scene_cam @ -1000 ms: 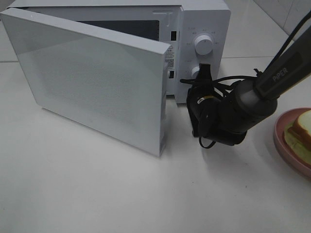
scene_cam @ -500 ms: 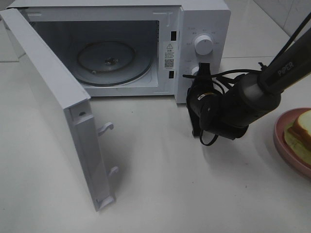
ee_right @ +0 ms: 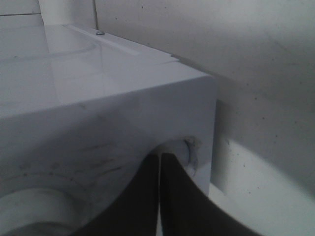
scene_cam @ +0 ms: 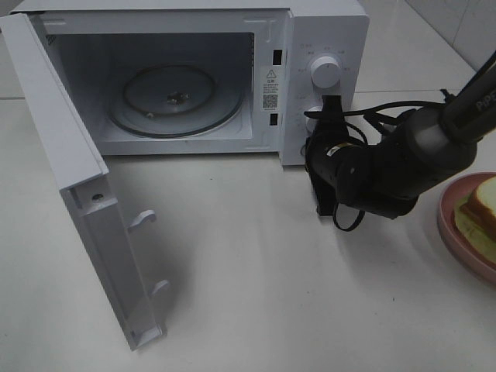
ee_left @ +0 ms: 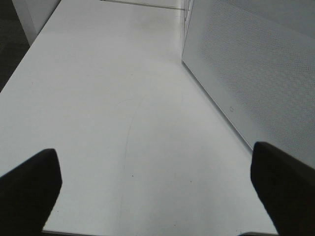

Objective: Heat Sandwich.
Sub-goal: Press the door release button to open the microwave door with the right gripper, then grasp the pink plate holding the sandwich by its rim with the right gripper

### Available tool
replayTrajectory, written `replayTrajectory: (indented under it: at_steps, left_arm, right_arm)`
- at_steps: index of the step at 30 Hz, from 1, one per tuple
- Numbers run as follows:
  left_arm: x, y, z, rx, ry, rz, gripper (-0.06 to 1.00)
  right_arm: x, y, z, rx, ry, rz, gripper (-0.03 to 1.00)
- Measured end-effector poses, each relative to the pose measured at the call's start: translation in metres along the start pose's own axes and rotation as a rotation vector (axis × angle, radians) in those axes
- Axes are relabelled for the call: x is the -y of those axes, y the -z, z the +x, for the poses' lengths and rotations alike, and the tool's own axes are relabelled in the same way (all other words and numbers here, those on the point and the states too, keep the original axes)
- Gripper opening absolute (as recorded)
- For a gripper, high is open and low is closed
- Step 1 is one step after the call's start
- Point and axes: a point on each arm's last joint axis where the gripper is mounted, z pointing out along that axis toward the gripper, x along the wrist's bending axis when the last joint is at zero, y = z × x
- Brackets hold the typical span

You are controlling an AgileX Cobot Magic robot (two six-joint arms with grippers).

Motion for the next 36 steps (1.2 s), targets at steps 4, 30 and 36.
replayTrajectory:
  at_steps: [4, 30, 36]
  left_arm:
    - [0.0, 0.0, 0.0, 0.0, 0.0, 0.0, 0.97]
    - [0.0, 0.0, 0.0, 0.0, 0.0, 0.0, 0.97]
    - [0.0, 0.0, 0.0, 0.0, 0.0, 0.0, 0.97]
  right_arm:
    - [-0.002, 0.009, 0.001, 0.011, 0.015, 0.016, 0.02]
    - [-0.004, 0.085, 0.021, 0.178, 0.53, 0.304, 0.05]
    - [-0.004, 0.097, 0.024, 0.206, 0.706, 0.372, 0.05]
